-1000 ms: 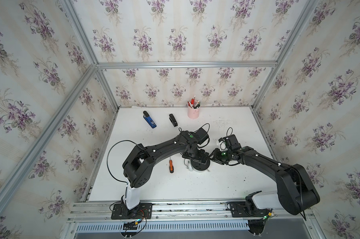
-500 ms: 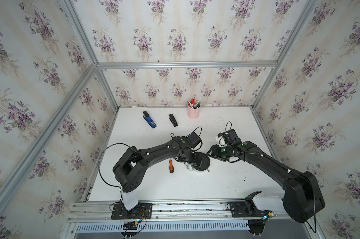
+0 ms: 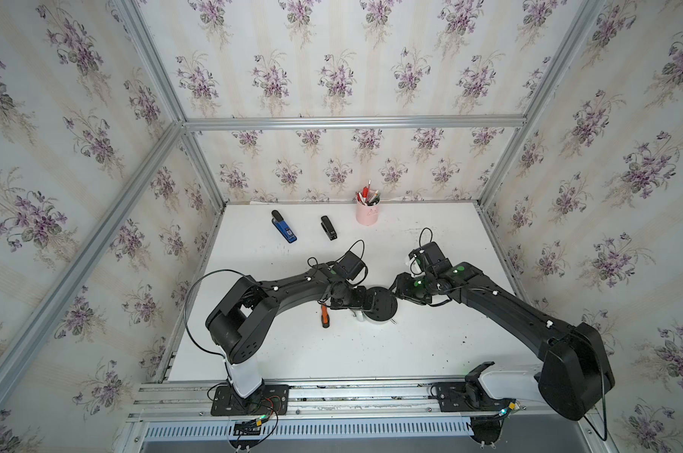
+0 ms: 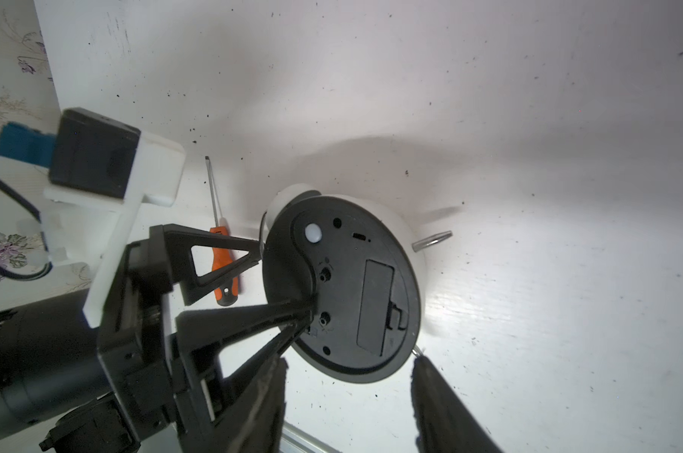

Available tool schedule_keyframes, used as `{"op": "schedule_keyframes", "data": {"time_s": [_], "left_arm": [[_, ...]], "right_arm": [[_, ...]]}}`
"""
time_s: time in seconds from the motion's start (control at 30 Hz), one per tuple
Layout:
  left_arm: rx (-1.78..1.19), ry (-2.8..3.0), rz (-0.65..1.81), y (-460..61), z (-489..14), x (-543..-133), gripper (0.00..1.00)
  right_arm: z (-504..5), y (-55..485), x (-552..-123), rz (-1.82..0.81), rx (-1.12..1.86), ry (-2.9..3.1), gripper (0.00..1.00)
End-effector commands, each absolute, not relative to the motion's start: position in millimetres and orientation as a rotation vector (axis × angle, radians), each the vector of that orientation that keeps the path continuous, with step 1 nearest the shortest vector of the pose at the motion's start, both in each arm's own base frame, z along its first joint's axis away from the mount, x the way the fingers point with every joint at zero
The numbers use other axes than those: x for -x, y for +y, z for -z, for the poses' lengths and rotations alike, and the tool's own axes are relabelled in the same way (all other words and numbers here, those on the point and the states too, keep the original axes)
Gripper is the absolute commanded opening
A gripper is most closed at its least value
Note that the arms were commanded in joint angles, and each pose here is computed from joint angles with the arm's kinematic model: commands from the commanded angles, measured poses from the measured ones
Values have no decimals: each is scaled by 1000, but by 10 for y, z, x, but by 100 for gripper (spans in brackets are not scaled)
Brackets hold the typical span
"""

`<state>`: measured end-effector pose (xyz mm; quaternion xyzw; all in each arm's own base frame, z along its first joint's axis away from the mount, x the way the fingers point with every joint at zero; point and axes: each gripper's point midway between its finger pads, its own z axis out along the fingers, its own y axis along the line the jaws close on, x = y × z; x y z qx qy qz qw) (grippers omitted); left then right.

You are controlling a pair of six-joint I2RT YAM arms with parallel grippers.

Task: Remove the battery from the alarm
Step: Remove the cover from the alarm.

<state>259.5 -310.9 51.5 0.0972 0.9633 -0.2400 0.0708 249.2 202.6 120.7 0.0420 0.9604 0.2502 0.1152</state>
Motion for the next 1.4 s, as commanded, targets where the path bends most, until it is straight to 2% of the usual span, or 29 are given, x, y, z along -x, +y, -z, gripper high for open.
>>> {"op": "schedule_keyframes", "data": {"time_s": [0.0, 0.27, 0.37, 0.57, 0.93, 1.37], "left_arm": [[-292, 2837, 827, -3252, -592, -2678, 100], [-262, 2852, 882, -3255, -503, -2699, 99], [-259, 2878, 867, -3243, -460, -2681, 98], [-255, 2903, 856, -3214, -418, -2635, 97], [-256, 2931, 848, -3222, -368, -2624, 96], [-254, 2945, 849, -3217, -334, -2601, 95]], "right_arm": [[-1206, 1979, -2486, -700, -154, 2821, 55], [-1220, 2130, -2338, -638, -68, 2879, 53], [-1129, 2121, -2231, -597, -81, 2933, 50], [-953, 2009, -2162, -494, -137, 2977, 50], [-890, 2122, -2332, -488, -162, 2968, 49], [-757, 1955, -2293, -311, -162, 3033, 49]]}}
